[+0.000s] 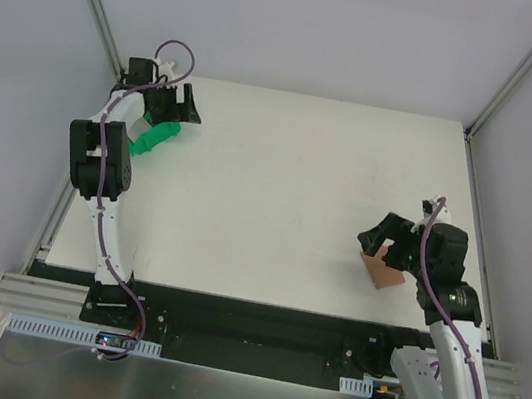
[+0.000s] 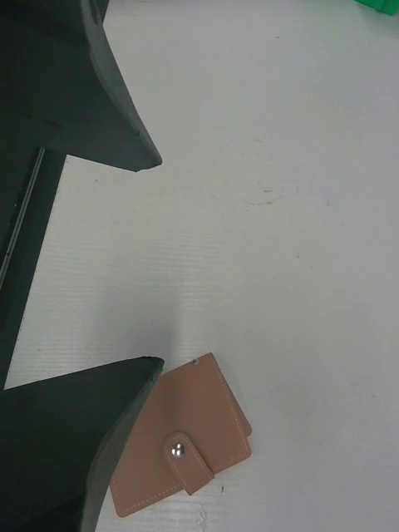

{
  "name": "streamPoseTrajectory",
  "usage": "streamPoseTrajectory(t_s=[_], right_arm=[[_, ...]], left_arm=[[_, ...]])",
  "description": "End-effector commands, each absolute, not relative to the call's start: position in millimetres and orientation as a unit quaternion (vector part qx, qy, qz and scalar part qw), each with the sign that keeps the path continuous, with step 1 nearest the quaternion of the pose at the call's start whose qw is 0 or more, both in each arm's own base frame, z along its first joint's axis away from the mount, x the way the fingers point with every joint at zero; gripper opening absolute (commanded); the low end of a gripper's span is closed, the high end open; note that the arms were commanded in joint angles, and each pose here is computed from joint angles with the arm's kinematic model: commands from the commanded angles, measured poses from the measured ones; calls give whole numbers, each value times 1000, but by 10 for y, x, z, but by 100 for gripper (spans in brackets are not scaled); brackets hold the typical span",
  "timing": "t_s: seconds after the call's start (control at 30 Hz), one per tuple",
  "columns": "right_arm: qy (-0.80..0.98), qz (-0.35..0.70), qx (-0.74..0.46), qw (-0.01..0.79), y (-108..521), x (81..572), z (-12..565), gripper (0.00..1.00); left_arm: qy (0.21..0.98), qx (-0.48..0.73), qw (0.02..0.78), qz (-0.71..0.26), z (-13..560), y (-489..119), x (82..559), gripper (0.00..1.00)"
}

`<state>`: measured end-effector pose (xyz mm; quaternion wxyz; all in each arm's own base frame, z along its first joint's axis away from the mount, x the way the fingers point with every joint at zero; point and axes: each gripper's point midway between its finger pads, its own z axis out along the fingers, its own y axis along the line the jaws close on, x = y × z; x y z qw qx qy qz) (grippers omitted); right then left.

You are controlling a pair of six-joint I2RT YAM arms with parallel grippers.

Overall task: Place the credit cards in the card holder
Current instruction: Move the storage box to the center of the board.

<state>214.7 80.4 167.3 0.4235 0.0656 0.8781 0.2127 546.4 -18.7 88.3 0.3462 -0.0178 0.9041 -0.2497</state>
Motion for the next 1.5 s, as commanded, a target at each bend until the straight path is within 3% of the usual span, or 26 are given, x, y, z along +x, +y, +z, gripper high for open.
streamPoseTrajectory(t_s=[0.0,0.47,0.9,1.47], right_arm=[[872,230,69,427,861,2176,1701,96],[875,238,82,414,887,2197,1557,96],[882,228,92,403,857,2205,1420,96],[892,216,109,383,826,2210,1269,96]], left_arm=[[896,-5,338,-288,1124,-488,5287,96],[899,13,288,-330,1135,-1118,4781,93],[891,83,256,-364,1283,-2122,4255,92],[879,74,218,-417,1419,-3478,3895,93]])
